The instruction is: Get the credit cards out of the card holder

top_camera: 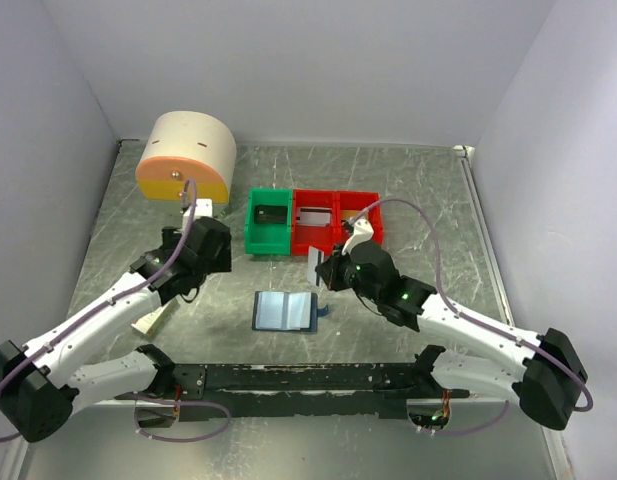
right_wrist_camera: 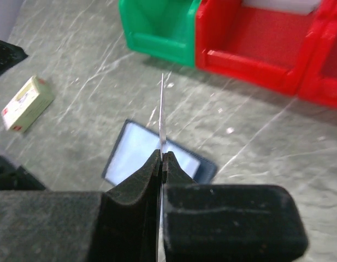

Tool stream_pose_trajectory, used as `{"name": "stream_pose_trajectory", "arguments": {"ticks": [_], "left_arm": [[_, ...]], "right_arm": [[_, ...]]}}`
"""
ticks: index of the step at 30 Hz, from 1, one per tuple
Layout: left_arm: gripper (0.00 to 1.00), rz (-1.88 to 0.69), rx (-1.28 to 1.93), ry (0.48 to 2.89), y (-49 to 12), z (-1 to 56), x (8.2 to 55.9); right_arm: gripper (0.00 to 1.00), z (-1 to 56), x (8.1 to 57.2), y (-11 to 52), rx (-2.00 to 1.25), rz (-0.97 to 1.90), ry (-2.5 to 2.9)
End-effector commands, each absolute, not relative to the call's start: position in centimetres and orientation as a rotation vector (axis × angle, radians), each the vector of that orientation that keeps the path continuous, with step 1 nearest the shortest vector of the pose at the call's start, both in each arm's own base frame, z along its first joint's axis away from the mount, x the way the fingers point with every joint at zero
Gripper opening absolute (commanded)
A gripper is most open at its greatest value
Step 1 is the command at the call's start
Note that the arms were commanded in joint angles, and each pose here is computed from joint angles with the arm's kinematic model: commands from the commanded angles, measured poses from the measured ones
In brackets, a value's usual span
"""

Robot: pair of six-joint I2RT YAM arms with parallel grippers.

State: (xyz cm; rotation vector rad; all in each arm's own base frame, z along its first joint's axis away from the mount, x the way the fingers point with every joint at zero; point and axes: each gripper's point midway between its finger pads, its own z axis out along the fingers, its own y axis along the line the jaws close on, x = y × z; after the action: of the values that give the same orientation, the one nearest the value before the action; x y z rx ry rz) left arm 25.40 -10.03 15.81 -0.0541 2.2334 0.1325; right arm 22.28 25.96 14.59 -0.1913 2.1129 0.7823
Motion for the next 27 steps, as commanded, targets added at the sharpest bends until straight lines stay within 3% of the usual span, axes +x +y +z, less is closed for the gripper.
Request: {"name": "stream_pose_trajectory", "arguments": {"ticks": [1,7,16,27], "left_arm": [[1.00,0.171,-0.138,2.224,-6.4,15.7,27.4],[1.00,0.070,-0.242,2.239,-5.1,15.2,28.5],[1.00,0.124,-0.264,2.197,-4.0,16.2,28.5],[0.99,0.145,-0.283,2.172,-3.4,16.9,28.3]], "right_arm": [[0.00,16.1,24.8,22.1,-0.264,0.456,2.031],[0.00,17.7,27.1,21.0,-0.311,0.279,2.068],[0.00,18.9,32.1,21.6,-0.445,0.164,2.030],[0.00,15.7,38.5,24.9,-0.888,-0.104,1.901]]}}
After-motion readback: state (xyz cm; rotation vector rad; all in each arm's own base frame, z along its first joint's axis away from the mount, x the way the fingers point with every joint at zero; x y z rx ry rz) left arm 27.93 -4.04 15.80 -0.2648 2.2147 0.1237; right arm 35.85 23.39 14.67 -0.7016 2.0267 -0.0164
